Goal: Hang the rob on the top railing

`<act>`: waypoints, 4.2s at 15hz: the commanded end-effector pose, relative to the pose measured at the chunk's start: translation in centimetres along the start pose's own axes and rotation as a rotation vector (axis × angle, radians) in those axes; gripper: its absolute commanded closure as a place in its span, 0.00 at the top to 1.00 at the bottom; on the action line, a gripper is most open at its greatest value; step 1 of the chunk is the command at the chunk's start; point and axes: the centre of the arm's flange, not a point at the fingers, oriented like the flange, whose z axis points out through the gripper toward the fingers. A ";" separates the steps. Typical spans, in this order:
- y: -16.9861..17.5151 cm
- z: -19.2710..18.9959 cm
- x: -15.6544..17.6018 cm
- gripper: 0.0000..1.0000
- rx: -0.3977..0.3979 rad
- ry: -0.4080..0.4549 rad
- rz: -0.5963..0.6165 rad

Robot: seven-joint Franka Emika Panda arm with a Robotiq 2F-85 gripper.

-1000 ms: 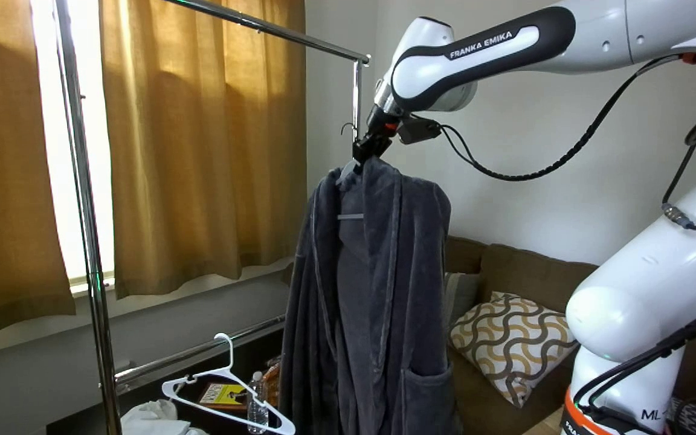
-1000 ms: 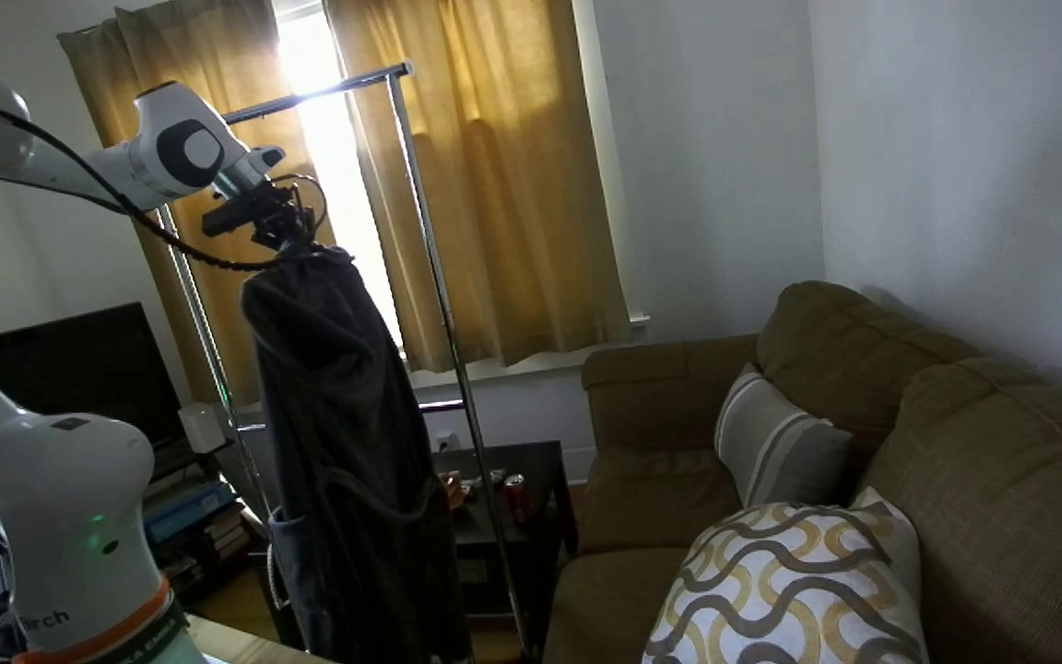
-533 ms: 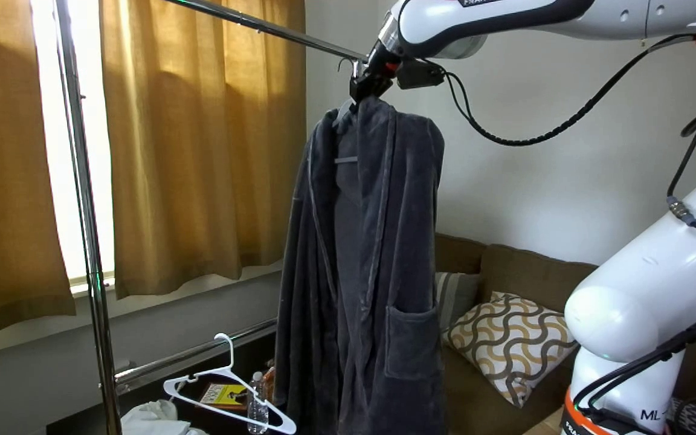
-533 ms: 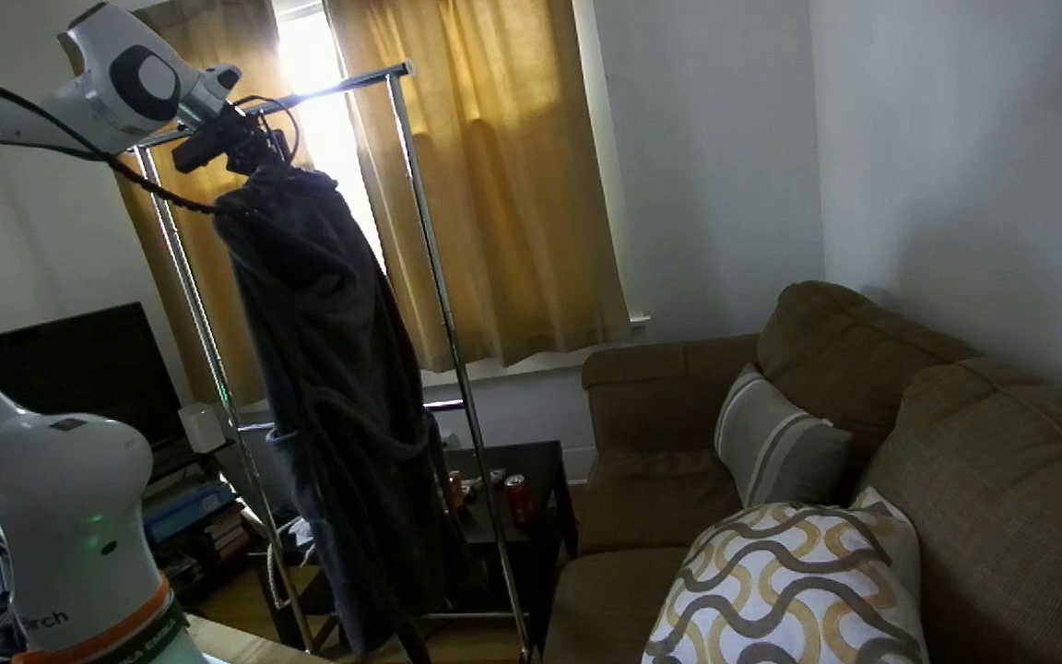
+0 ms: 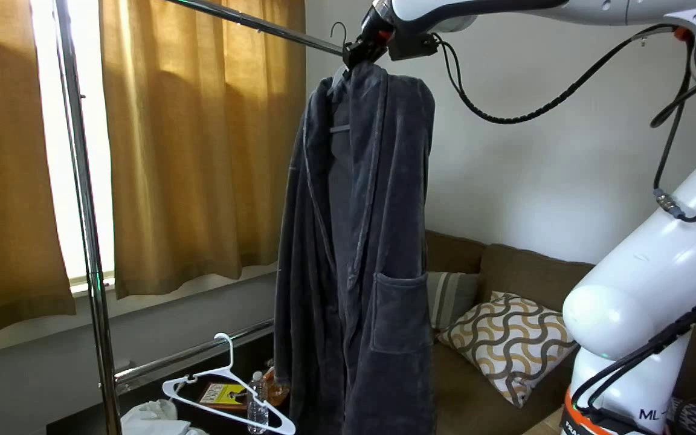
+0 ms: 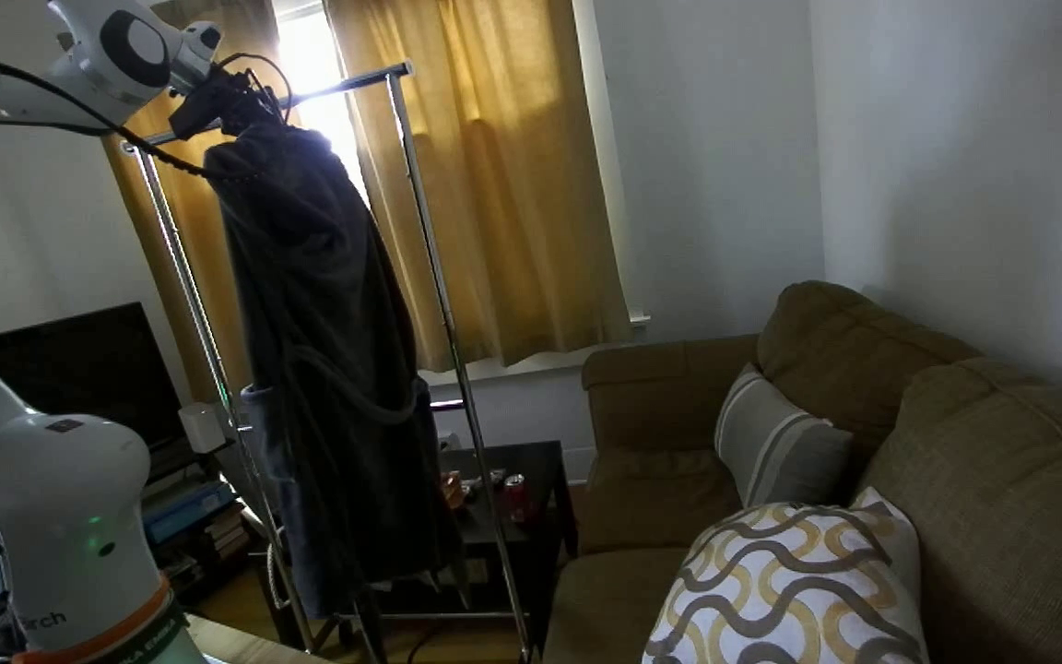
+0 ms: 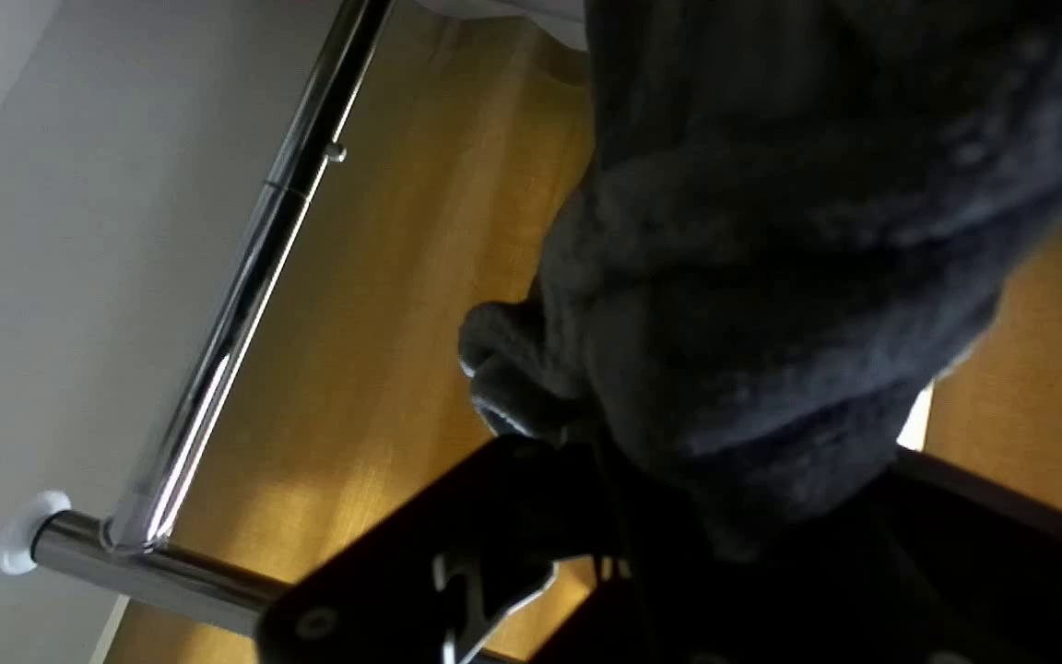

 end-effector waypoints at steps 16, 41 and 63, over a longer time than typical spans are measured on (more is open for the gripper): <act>1.5 2.6 9.0 0.04 -0.016 0.163 0.002; 1.3 10.1 9.3 0.04 0.041 0.172 0.122; 2.1 8.4 9.8 0.90 0.009 0.157 0.139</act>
